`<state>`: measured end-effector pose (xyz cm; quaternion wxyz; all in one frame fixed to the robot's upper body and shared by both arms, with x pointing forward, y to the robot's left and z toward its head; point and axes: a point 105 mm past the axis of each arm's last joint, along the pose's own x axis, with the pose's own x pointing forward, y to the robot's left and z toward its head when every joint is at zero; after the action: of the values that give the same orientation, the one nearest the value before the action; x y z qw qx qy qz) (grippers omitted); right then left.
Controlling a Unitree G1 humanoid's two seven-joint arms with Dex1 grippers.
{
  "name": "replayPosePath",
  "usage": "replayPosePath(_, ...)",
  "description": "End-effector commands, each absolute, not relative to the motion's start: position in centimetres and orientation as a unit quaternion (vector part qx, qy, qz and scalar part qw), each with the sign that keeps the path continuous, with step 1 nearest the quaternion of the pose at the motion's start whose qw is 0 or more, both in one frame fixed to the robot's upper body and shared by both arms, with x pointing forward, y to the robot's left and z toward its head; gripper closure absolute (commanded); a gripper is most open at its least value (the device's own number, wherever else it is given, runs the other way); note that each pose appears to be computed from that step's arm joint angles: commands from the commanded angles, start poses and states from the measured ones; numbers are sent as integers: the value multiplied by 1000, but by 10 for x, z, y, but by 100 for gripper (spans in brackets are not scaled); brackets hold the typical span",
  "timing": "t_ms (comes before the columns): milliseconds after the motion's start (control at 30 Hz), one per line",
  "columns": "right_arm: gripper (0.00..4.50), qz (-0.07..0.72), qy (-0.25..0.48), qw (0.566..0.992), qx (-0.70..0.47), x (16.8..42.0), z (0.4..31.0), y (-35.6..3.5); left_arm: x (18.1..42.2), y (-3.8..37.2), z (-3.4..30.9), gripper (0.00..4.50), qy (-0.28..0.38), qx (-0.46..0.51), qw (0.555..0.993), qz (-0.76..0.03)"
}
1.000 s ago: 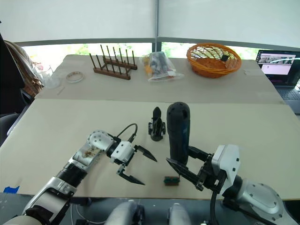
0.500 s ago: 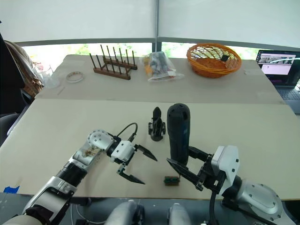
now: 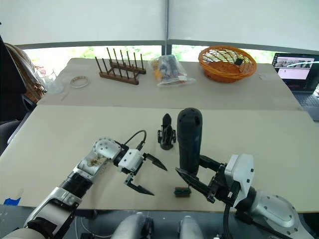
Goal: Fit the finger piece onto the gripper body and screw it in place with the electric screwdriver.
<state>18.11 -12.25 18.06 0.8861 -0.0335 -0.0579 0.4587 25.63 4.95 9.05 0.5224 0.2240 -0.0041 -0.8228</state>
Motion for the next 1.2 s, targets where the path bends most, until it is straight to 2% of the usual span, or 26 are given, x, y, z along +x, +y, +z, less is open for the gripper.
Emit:
replayPosePath(33, 257, 468, -90, 878, -49, 176, 192, -118, 258, 48, 100, 0, -21, 235, 521, -820)
replayPosePath(1200, 257, 470, -91, 876, -58, 174, 191, -119, 255, 43, 94, 0, -13, 237, 512, -825)
